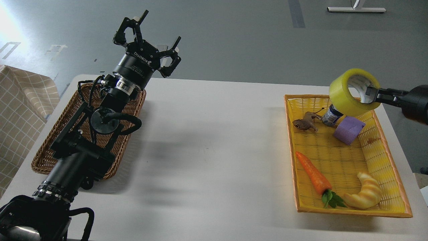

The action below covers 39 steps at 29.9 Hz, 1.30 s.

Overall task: Place and transfer tape with both arms
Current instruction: 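Grasp the tape roll with the right gripper and lift it, then carry the tape roll toward the table center and set it down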

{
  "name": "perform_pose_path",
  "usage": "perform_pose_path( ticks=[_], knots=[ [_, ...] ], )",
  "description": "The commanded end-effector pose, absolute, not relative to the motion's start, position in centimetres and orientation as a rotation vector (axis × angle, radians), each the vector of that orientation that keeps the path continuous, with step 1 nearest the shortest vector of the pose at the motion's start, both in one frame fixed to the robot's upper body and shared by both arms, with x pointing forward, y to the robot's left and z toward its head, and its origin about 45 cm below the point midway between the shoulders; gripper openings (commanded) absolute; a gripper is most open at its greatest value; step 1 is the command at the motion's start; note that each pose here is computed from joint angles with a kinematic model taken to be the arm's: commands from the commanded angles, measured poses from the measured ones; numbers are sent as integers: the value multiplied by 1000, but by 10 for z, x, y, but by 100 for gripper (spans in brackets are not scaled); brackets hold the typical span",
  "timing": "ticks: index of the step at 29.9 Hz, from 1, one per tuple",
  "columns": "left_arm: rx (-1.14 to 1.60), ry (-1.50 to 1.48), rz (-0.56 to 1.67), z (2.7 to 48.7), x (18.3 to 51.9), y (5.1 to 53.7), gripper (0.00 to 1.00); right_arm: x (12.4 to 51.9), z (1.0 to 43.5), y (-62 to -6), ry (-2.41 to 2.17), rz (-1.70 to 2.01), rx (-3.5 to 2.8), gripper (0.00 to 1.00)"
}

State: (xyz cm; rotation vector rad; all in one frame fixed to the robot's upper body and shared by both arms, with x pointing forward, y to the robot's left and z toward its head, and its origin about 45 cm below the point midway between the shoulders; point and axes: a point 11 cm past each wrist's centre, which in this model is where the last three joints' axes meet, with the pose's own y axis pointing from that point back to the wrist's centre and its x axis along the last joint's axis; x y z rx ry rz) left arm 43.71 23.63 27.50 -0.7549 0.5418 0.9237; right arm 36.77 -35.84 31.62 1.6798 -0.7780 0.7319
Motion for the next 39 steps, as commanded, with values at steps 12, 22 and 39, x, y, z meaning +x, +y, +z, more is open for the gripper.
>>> perform_pose_path(
  ticks=[12,22,39],
  knots=[
    [-754,542,916,276,438,233,98,392,307,-234,-566,897,1857,0],
    [-764,539,902,281,439,228,98,397,278,-186,-452,883,1904,0],
    [-774,540,881,285,437,221,98,404,226,-104,-279,849,1917,0]
  ],
)
